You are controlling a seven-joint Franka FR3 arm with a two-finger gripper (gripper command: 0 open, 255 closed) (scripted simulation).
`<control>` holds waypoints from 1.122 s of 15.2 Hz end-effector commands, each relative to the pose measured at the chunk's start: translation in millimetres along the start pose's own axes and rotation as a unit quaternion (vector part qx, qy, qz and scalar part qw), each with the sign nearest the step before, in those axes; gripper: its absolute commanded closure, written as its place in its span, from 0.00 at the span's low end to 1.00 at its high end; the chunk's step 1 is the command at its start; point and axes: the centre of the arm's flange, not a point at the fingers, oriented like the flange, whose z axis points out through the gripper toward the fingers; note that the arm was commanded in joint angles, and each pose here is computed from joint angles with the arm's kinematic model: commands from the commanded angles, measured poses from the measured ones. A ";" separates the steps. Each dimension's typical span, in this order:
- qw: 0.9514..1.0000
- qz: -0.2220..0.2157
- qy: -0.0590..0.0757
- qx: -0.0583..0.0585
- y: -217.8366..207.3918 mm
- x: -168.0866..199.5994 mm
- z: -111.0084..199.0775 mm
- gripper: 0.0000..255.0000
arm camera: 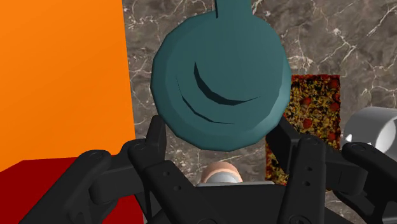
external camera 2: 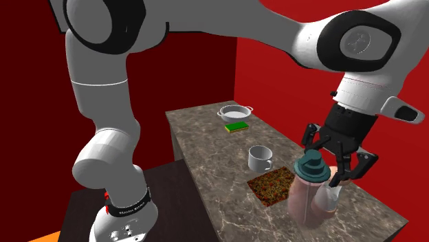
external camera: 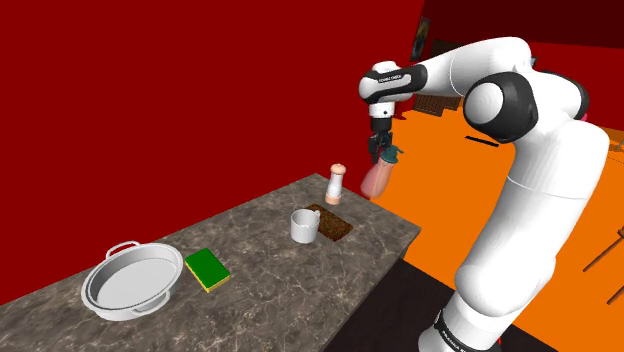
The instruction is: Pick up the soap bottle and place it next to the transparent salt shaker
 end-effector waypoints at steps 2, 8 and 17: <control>1.000 0.000 0.000 0.000 -0.7 4.4 14.3 1.00; 1.000 0.000 0.000 0.000 -0.8 11.6 45.2 1.00; 1.000 0.000 0.000 0.000 -0.9 22.5 91.4 1.00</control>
